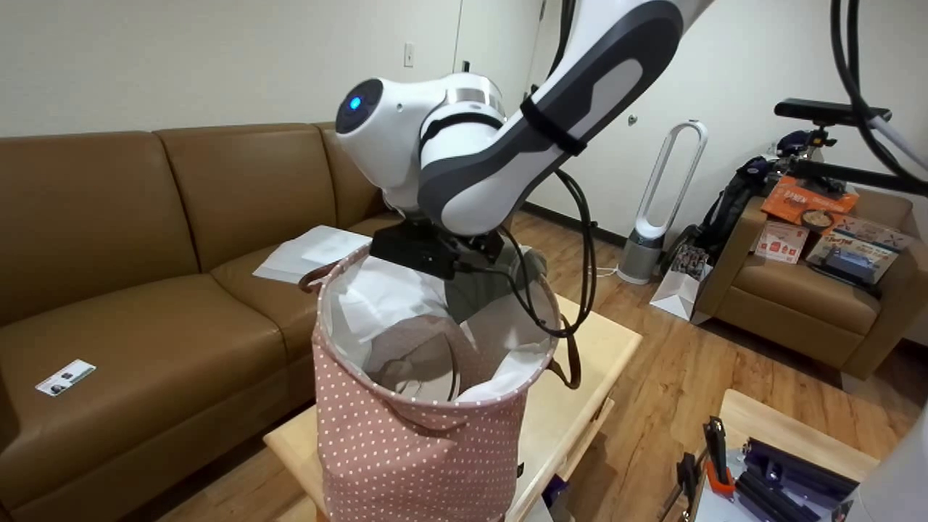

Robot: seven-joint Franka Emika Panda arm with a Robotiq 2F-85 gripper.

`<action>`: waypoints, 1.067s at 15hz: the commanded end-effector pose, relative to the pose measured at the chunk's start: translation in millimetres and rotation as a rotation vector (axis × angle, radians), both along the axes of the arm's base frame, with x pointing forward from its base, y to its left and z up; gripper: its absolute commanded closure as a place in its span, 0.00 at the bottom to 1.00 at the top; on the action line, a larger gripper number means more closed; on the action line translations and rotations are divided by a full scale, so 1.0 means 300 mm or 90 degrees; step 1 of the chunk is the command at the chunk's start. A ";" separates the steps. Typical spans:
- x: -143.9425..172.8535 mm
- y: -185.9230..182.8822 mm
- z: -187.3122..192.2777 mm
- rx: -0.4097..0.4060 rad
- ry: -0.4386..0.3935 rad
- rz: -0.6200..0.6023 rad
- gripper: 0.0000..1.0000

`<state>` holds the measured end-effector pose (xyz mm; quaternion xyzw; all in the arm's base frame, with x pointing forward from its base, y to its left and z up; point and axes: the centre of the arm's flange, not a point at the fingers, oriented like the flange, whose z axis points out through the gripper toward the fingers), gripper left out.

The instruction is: Put the grey hat inside the pink laundry bag

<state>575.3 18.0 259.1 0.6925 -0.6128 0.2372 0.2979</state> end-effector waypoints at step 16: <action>0.193 0.000 -0.180 -0.047 -0.024 -0.013 0.00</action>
